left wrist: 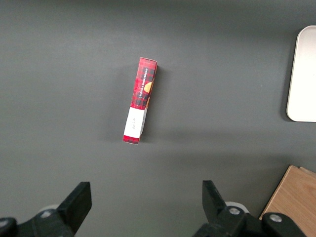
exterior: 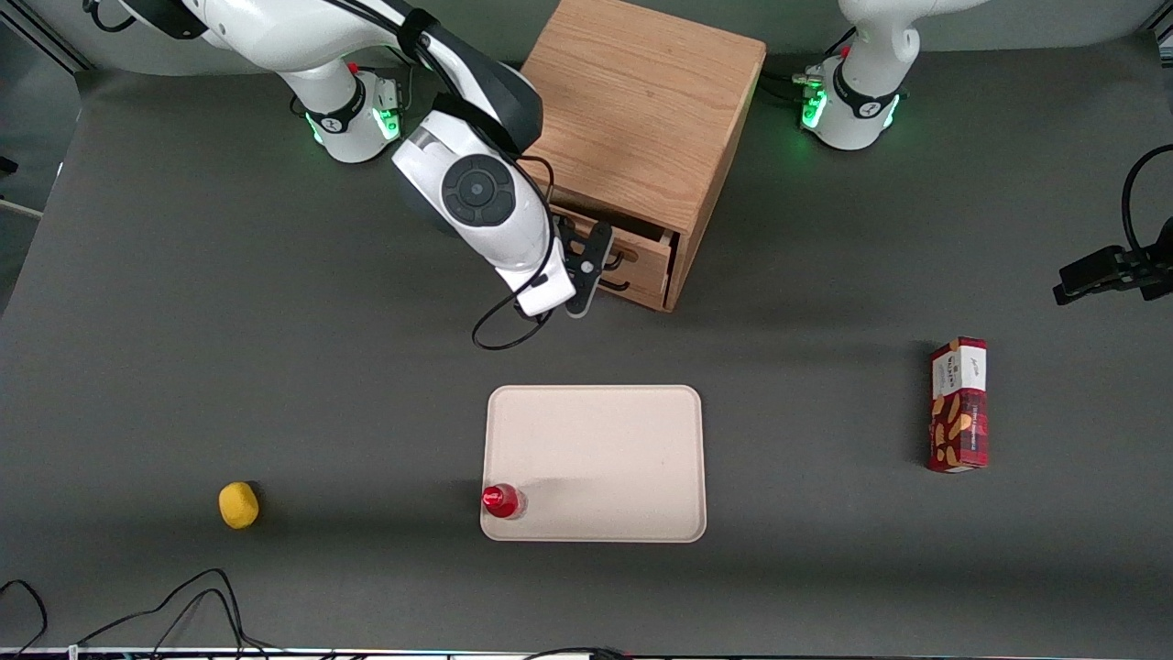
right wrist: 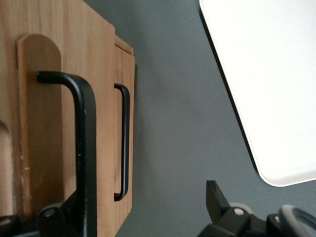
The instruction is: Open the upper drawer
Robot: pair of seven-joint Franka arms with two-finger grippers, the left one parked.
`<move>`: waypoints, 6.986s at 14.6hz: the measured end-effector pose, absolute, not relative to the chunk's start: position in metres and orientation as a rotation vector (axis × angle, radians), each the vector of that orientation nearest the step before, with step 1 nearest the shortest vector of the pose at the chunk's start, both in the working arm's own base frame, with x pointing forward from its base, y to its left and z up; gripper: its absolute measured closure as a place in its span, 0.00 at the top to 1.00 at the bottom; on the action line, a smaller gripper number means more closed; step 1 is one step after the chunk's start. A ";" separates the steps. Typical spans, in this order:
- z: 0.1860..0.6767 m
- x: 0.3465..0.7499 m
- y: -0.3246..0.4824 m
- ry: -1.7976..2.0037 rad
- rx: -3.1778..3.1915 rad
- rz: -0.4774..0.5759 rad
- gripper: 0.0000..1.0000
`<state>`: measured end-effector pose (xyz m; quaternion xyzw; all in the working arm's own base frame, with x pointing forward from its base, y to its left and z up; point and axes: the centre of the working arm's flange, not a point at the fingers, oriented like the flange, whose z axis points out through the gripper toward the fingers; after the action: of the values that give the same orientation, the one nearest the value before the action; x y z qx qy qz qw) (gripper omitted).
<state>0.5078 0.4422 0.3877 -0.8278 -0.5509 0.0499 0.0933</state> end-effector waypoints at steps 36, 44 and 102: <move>0.387 0.632 0.347 -1.531 -2.503 -0.026 1.00; 0.388 0.646 0.338 -1.512 -2.507 -0.058 1.00; 0.597 0.545 0.058 0.138 -3.156 0.063 1.00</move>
<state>0.5448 0.0577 0.5969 -0.9988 0.0436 0.0198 -0.0090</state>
